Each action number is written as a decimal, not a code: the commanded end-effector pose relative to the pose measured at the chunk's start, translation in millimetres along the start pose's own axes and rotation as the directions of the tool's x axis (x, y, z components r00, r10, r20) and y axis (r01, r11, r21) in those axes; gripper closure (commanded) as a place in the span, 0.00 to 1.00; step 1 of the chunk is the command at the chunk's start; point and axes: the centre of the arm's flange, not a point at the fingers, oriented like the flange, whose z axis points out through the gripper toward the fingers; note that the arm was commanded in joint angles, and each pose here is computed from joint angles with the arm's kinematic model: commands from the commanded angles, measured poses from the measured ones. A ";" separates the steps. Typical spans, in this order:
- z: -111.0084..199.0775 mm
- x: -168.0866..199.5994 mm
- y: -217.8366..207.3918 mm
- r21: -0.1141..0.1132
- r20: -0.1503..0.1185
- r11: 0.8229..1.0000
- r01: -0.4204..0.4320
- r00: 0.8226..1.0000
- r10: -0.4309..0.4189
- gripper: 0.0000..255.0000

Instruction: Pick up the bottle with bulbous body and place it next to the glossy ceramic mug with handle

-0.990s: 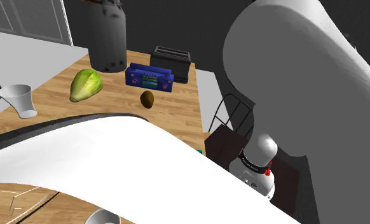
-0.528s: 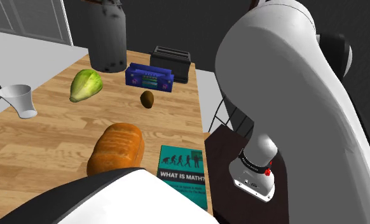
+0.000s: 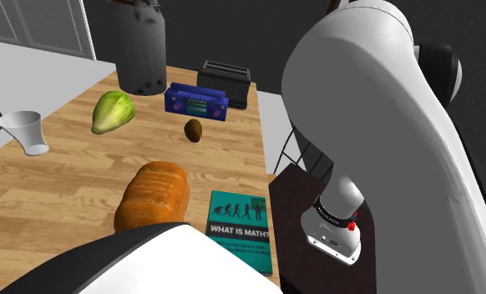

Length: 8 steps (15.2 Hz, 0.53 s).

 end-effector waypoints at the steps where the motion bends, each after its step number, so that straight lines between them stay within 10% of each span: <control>1: -0.1 0.0 0.0 0.000 0.000 1.000 0.000 1.000 0.000 0.00; 8: -39.8 0.0 0.0 0.000 0.000 1.000 0.000 1.000 0.000 0.00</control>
